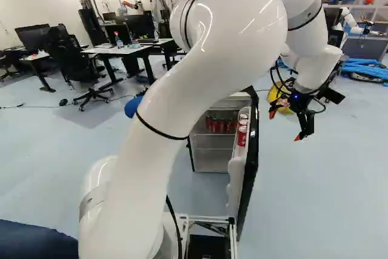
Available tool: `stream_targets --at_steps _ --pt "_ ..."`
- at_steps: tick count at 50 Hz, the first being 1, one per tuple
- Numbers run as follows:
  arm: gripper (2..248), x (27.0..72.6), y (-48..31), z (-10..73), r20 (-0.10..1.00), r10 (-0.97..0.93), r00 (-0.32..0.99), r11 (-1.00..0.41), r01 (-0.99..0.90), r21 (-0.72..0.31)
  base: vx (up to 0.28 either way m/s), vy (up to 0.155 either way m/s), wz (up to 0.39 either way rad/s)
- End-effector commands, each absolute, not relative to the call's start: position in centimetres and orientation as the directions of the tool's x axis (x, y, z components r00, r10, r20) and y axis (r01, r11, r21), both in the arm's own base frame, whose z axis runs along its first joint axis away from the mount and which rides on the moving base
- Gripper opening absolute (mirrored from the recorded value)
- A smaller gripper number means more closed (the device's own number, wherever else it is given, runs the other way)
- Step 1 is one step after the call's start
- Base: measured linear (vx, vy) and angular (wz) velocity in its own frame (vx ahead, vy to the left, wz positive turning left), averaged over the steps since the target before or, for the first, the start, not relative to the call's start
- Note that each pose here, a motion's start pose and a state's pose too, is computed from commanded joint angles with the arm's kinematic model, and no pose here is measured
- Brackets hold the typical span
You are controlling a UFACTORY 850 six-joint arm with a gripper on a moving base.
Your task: Grab a drink from the fridge
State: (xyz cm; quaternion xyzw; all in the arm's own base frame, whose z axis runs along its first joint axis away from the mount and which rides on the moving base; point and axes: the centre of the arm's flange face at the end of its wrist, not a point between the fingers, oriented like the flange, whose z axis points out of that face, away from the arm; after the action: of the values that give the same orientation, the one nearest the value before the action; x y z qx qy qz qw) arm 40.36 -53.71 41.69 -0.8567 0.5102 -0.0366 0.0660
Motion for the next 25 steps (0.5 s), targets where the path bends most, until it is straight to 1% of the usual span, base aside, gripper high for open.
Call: stream_targets --at_steps 25 --pt "247 38.2 -51.5 41.6 -0.043 -0.875 0.482 -0.473 -0.871 -0.132 0.000 0.000 0.000"
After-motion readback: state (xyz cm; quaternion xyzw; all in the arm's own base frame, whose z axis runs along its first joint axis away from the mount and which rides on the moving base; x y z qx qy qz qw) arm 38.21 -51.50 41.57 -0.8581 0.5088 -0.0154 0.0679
